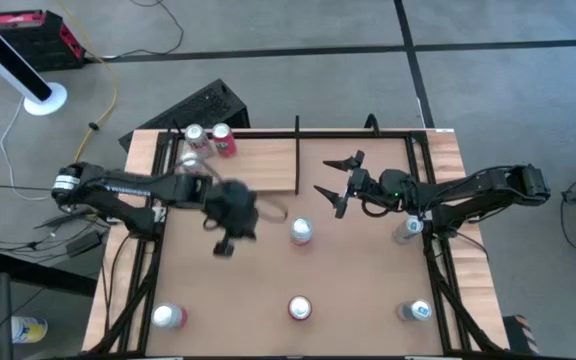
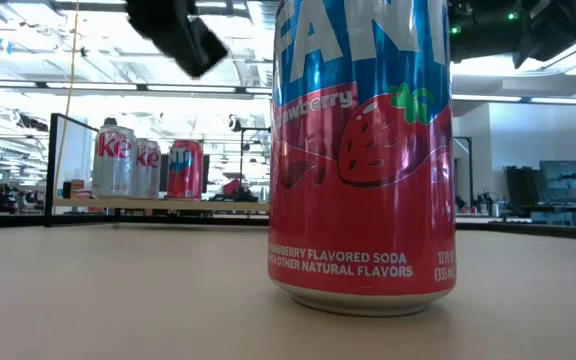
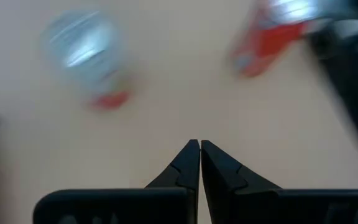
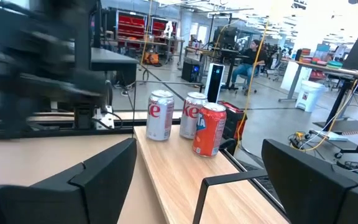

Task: Place canned beverage on shelf
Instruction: Put the pink soda can on the shelf aligned with the other pink soda can

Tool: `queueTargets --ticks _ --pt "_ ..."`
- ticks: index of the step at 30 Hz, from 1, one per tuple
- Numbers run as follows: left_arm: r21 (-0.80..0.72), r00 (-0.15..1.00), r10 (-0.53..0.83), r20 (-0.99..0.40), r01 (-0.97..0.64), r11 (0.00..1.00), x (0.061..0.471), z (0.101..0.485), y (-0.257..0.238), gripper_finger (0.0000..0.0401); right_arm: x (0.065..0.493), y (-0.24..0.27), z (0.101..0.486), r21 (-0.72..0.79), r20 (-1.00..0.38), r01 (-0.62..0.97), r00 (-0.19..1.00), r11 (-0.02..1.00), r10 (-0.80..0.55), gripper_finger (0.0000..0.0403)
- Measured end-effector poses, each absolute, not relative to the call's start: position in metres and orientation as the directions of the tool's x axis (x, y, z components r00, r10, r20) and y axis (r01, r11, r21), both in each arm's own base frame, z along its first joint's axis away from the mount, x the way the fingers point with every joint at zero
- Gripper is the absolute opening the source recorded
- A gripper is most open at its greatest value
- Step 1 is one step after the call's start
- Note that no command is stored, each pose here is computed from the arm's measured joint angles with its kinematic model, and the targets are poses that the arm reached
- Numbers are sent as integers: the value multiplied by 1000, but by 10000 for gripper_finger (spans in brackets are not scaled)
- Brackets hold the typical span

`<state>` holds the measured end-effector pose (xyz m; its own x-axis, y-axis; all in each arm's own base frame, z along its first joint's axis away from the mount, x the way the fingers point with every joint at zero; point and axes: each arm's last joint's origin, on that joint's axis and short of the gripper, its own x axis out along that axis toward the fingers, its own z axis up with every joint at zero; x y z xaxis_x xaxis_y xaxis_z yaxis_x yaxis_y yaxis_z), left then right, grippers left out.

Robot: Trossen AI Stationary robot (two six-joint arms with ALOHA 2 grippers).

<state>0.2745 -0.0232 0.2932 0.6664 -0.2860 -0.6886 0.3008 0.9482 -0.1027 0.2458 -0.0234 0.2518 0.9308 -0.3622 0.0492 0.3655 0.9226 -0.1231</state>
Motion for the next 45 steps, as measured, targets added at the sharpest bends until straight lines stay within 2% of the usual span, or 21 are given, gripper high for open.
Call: queueTargets --ticks 6,12,15,20,23,26,33,39,45 --pt "-52 711 -445 -545 501 864 276 307 -82 0 246 -23 252 -107 50 365 931 925 -361 370" --pt "143 765 -416 -491 542 828 273 313 -105 1 246 -22 252 -9 48 359 932 933 -358 370" --pt "193 766 -429 -478 568 800 276 312 -111 10 246 -14 249 27 24 329 944 944 -329 370" --pt "213 742 -468 -481 617 758 292 291 -134 62 246 12 246 36 -5 297 955 954 -297 370" --pt "257 718 -476 -507 654 712 305 267 -152 111 243 30 246 33 -8 334 943 942 -334 370" --pt "294 730 -451 -514 644 706 315 248 -166 165 239 44 246 30 -10 375 927 927 -374 370" --pt "287 745 -478 -466 638 715 322 260 -177 263 233 59 245 15 -18 432 902 902 -432 370" --pt "298 821 -370 -434 518 802 326 266 -171 284 233 58 245 -2 -17 443 896 896 -443 370" --pt "322 831 -346 -435 502 803 328 266 -168 284 234 54 245 -22 -17 458 888 889 -459 370"
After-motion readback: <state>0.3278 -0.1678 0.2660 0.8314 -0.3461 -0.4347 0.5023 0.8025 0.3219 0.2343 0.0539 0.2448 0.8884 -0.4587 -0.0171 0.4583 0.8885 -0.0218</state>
